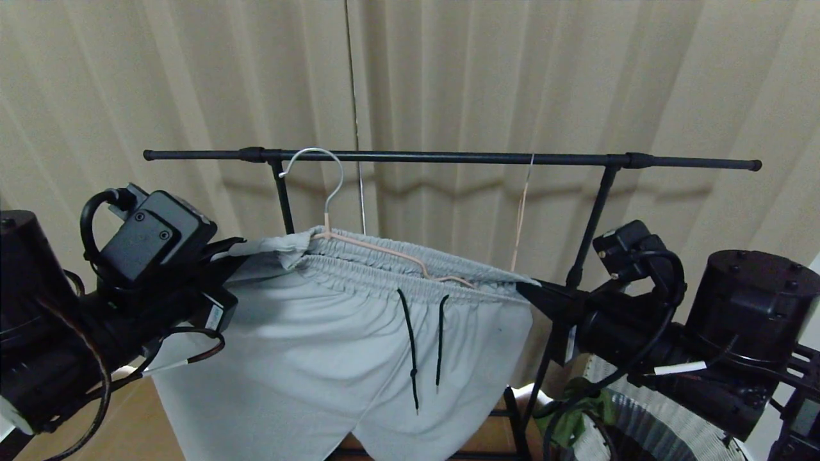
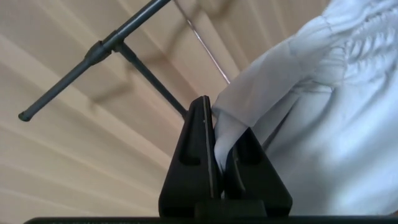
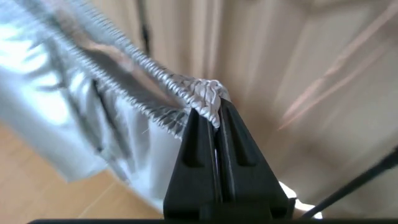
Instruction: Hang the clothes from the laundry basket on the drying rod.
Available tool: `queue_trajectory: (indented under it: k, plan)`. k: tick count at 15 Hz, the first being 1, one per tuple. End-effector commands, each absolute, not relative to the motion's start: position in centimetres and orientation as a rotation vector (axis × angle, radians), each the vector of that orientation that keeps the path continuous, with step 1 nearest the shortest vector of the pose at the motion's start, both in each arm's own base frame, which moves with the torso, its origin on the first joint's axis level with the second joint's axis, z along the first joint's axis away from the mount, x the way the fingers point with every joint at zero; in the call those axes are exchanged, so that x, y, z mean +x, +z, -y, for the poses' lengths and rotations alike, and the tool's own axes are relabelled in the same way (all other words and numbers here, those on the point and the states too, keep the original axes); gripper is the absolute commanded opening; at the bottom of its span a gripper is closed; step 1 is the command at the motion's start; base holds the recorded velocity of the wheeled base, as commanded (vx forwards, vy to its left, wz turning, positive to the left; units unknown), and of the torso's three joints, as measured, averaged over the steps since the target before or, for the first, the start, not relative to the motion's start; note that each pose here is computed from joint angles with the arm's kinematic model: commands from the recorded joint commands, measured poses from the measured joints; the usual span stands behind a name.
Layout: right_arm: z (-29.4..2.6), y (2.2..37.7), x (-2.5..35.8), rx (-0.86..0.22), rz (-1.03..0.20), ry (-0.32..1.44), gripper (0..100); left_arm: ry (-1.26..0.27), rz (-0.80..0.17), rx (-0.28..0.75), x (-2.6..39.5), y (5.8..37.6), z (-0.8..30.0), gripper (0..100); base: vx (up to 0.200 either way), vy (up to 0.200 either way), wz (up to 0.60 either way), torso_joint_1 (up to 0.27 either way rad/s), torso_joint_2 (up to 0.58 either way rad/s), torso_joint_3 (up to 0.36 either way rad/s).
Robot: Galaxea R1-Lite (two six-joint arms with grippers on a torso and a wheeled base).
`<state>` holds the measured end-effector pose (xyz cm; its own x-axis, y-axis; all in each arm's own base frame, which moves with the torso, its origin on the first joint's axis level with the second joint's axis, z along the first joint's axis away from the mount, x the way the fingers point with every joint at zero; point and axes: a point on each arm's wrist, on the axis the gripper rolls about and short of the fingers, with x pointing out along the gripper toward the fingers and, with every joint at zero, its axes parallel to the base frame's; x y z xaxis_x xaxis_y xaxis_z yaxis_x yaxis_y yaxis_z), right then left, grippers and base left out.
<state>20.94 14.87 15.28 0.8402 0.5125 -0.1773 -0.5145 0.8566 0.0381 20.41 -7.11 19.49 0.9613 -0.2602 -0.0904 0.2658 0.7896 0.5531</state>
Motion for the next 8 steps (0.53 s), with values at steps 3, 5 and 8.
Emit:
queue_trajectory:
  k: [3,5,8]
  plan:
    - [-16.5,16.1,17.7,-0.029,-0.188,0.675,100,-0.293,-0.032,0.549,20.8,19.1,7.5,0,0.0,0.0,0.0,0.0,0.0,0.0]
    - [-16.8,15.9,17.5,-0.071,-0.185,0.695,100,-0.319,-0.028,0.497,20.6,19.2,8.1,0,0.0,0.0,0.0,0.0,0.0,0.0]
    - [-17.0,16.0,17.6,-0.108,-0.16,0.716,100,-0.343,-0.017,0.451,20.3,19.2,8.6,0,0.0,0.0,0.0,0.0,0.0,0.0]
